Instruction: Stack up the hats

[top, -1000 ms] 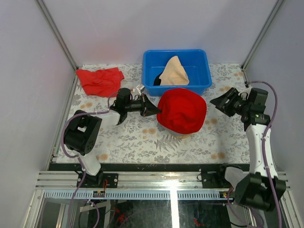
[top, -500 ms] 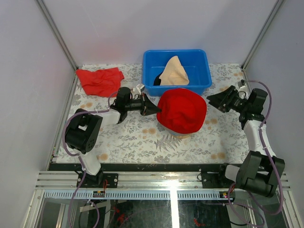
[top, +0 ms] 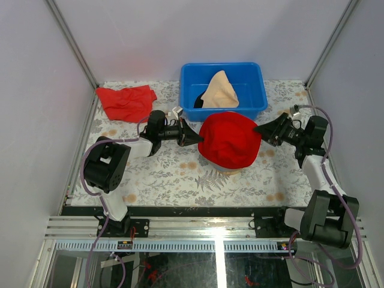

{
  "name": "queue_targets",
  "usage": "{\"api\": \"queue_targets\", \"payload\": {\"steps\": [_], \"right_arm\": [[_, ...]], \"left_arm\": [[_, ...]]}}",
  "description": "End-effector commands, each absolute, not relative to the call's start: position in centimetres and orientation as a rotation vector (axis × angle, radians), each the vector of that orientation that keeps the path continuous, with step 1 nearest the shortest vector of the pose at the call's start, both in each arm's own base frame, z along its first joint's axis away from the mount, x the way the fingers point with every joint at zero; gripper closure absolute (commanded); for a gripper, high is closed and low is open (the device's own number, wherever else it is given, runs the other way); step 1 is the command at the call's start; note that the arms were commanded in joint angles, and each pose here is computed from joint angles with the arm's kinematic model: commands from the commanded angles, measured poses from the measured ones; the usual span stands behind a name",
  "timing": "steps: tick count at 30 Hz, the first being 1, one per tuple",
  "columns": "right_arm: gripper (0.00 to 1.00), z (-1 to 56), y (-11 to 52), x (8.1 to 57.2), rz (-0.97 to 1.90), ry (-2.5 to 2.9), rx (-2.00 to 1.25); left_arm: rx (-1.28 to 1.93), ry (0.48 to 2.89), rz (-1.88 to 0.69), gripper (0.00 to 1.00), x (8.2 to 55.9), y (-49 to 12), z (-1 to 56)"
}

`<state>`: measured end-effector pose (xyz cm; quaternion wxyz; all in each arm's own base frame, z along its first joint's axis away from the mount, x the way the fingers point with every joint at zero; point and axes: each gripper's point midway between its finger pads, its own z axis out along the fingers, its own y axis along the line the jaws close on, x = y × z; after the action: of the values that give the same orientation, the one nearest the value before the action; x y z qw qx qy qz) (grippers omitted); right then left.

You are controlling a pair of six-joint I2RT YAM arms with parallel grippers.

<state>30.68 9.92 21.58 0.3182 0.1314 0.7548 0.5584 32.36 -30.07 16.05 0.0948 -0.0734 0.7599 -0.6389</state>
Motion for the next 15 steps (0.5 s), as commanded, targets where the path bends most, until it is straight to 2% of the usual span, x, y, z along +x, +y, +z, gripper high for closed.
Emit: {"api": "queue_targets", "payload": {"steps": [1, 5, 6, 9, 15], "right_arm": [[0.47, 23.8, 11.6, 30.9, 1.522, 1.921, 0.223], [0.81, 23.5, 12.1, 31.1, 1.536, 1.937, 0.227], [0.86, 23.4, 12.1, 31.2, 1.535, 1.94, 0.23], [0.93, 23.4, 11.9, 31.7, 1.513, 1.946, 0.248], [0.97, 22.2, 10.2, 32.7, 1.453, 1.974, 0.334]], "left_arm": [[-0.184, 2.192, -1.903, 1.0, 33.3, -30.1, 17.1], [-0.193, 2.192, -1.903, 1.0, 33.4, -30.1, 17.2], [-0.194, 2.188, -1.904, 1.0, 33.5, -30.1, 17.3], [-0.193, 2.174, -1.911, 1.0, 33.7, -30.2, 17.9], [-0.187, 2.164, -1.918, 1.0, 33.8, -30.2, 18.4]]}}
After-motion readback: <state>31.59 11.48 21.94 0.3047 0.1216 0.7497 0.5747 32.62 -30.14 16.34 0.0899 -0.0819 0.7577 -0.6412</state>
